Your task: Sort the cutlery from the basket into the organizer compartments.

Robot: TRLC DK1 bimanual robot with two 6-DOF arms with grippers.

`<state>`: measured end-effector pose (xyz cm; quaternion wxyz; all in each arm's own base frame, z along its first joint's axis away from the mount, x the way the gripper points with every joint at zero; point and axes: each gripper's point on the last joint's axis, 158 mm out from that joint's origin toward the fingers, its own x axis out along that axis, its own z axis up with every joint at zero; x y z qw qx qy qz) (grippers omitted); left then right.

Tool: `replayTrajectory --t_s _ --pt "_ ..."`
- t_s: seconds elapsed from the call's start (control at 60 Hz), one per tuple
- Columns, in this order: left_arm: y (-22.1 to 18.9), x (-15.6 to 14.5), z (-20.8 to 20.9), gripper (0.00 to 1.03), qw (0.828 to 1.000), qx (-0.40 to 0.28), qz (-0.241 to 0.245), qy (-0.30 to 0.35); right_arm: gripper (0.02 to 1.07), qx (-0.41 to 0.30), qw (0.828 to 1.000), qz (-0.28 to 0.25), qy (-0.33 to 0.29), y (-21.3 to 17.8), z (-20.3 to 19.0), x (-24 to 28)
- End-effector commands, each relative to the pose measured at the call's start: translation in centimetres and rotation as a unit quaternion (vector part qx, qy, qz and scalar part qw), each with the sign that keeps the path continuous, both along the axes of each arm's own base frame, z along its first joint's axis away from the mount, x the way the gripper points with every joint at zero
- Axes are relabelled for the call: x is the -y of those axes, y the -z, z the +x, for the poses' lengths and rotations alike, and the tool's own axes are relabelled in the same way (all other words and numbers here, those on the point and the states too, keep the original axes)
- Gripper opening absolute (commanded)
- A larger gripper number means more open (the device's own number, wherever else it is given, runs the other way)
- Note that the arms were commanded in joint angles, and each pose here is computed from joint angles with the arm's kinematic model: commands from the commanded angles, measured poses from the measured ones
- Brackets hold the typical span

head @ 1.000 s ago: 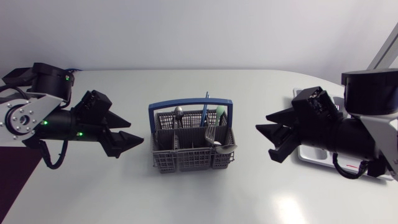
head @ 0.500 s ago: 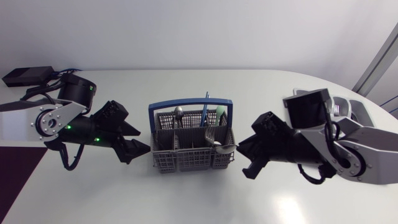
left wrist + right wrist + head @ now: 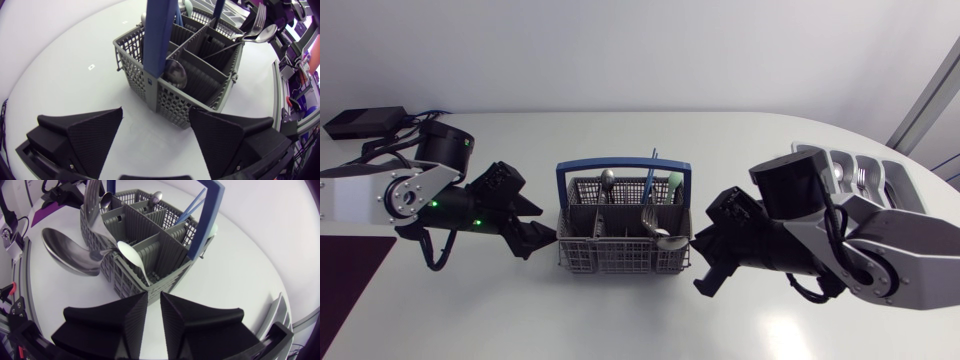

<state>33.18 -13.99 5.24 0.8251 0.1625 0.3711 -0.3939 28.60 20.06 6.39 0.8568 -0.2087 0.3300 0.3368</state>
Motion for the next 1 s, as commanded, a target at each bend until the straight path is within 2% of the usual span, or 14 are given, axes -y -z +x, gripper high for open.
replayTrajectory --t_s 0.0,0.067,0.117,0.217,0.35,0.433,0.5,0.617,0.767,0.867,0.983 --pt "-1.2 -0.4 0.8 0.92 1.000 0.022 -0.005 -0.001 0.47 0.036 0.999 -0.003 0.015 -1.4 0.7 0.4" --pt "-1.5 -0.9 0.8 0.92 1.000 0.027 -0.006 -0.009 0.69 0.059 0.998 -0.015 0.029 -2.2 1.1 1.9" --pt "-1.2 -1.0 0.7 0.92 1.000 0.024 -0.005 -0.008 0.75 0.067 0.997 -0.019 0.033 -2.6 0.9 2.8" --pt "-0.7 -0.6 0.3 0.92 1.000 0.017 -0.003 -0.003 0.79 0.081 0.996 -0.018 0.035 -3.9 0.3 3.9" --pt "-0.8 0.6 -0.1 0.92 1.000 0.016 -0.005 0.013 0.84 0.085 0.996 0.013 0.018 -6.1 -1.4 4.3" --pt "-0.5 1.4 -0.5 0.92 1.000 0.010 -0.002 0.022 0.84 0.097 0.995 0.027 -0.011 -7.2 -2.7 3.9" --pt "-0.3 1.8 -0.8 0.92 1.000 0.008 -0.001 0.029 0.88 0.095 0.994 0.026 -0.038 -7.4 -3.7 3.5" --pt "-0.4 1.8 -0.6 0.92 1.000 0.014 0.007 0.027 0.88 0.085 0.993 0.020 -0.077 -6.9 -4.8 3.0" --pt "-4.8 -1.0 0.7 0.92 0.998 0.069 0.005 -0.011 0.98 0.063 0.991 0.037 -0.115 -6.2 -5.8 2.2" --pt "-7.8 -1.8 0.3 0.92 0.995 0.097 0.009 -0.013 0.98 0.060 0.990 0.037 -0.123 -6.2 -5.5 2.0" --pt "-11.3 0.1 -1.3 0.92 0.991 0.131 0.002 0.018 1.00 0.056 0.990 0.034 -0.123 -6.3 -5.4 2.3"
